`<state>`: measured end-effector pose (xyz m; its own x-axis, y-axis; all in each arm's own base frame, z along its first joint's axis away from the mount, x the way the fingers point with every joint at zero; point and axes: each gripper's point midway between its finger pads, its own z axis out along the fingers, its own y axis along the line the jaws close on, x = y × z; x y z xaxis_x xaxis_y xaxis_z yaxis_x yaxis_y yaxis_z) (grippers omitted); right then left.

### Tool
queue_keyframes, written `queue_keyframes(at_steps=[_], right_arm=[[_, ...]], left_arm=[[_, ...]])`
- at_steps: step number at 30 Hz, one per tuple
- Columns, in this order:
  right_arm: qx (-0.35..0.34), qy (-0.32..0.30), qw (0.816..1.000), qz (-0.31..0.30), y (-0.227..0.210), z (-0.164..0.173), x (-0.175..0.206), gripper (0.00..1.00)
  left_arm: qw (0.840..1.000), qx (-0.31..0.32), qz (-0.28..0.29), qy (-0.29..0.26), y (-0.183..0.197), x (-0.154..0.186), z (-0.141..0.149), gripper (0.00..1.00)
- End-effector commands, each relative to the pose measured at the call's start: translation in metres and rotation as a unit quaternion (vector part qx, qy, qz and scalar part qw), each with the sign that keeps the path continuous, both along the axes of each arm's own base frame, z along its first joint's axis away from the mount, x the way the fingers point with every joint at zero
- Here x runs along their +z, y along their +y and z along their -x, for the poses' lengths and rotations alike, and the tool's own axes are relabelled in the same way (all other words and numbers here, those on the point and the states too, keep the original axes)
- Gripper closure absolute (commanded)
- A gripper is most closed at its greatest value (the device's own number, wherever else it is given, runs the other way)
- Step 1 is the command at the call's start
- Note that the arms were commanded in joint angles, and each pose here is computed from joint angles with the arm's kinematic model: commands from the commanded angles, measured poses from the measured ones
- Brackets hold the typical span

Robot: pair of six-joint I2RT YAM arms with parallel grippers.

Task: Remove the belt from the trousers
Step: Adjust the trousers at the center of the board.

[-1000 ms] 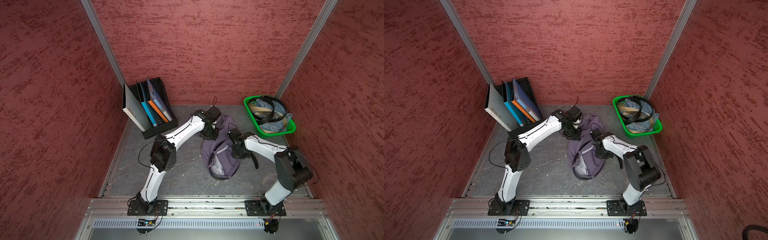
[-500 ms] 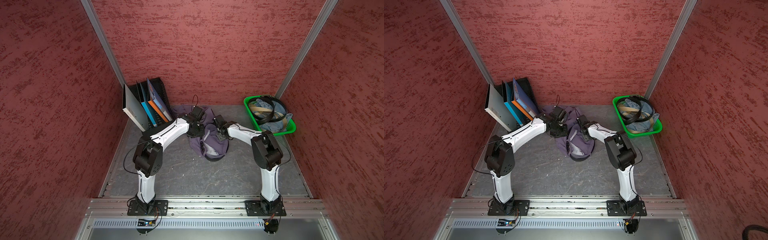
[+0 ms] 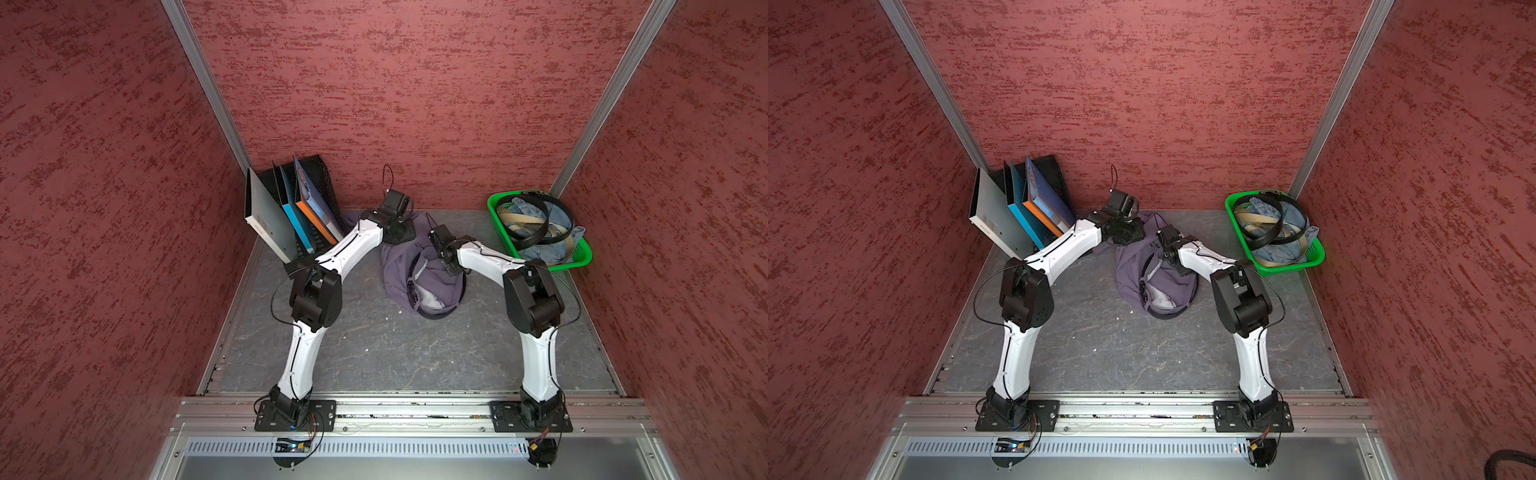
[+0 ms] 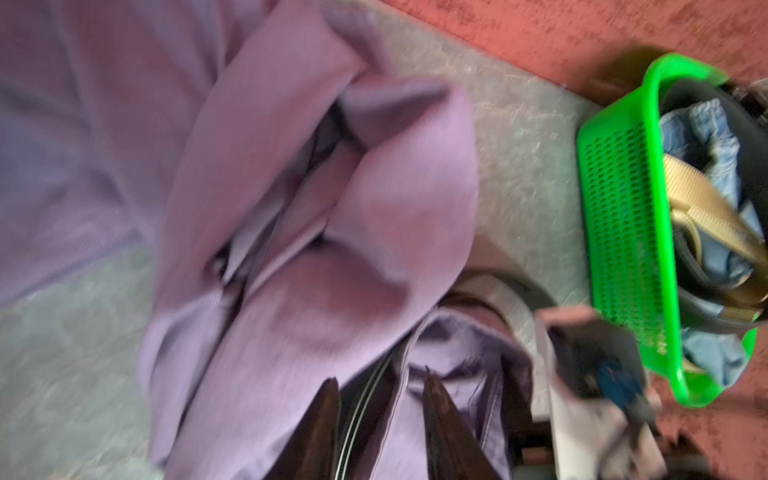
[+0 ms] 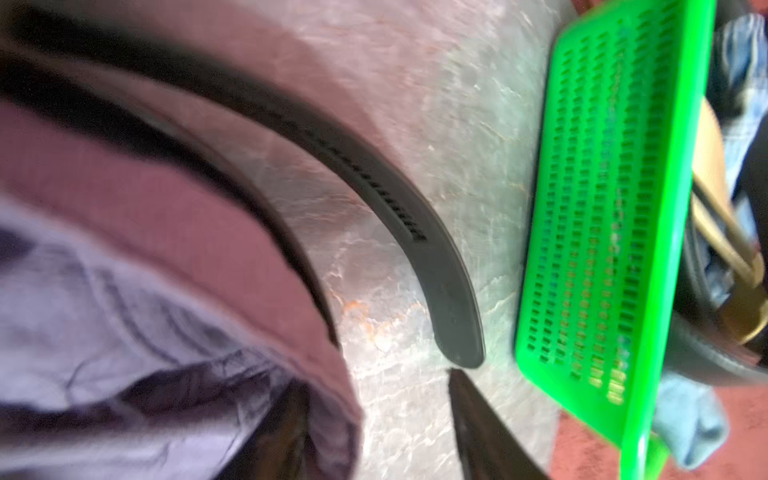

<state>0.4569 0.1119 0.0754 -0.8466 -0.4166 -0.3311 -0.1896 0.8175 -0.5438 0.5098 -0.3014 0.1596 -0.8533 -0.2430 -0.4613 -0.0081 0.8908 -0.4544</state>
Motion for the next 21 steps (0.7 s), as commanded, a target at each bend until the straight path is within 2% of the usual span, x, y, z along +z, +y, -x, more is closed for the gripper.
queue_keyframes(at_steps=[1, 4, 7, 10, 14, 16, 21], right_arm=[[0.006, -0.043, 0.986, -0.164, 0.034, 0.021, 0.064, 0.42], [0.043, -0.028, 0.947, -0.318, 0.073, 0.052, 0.086, 0.38], [0.058, 0.014, 0.914, -0.401, 0.102, 0.079, 0.089, 0.38], [0.086, 0.049, 0.888, -0.448, 0.133, 0.103, 0.089, 0.36], [0.102, 0.090, 0.882, -0.451, 0.159, 0.120, 0.074, 0.35], [0.103, 0.105, 0.888, -0.436, 0.166, 0.124, 0.059, 0.35], [0.100, 0.140, 0.894, -0.413, 0.176, 0.127, 0.023, 0.35]], left_arm=[[1.000, -0.002, -0.002, 0.029, -0.009, -0.034, -0.010, 0.64], [0.998, -0.001, 0.004, 0.057, -0.013, -0.063, -0.011, 0.64], [0.996, 0.009, 0.004, 0.089, -0.009, -0.095, -0.005, 0.65], [0.993, 0.023, -0.017, 0.114, 0.004, -0.121, 0.005, 0.66], [0.989, 0.050, -0.064, 0.127, 0.032, -0.138, 0.019, 0.68], [0.986, 0.070, -0.081, 0.129, 0.047, -0.139, 0.024, 0.69], [0.983, 0.097, -0.084, 0.133, 0.070, -0.139, 0.035, 0.70]])
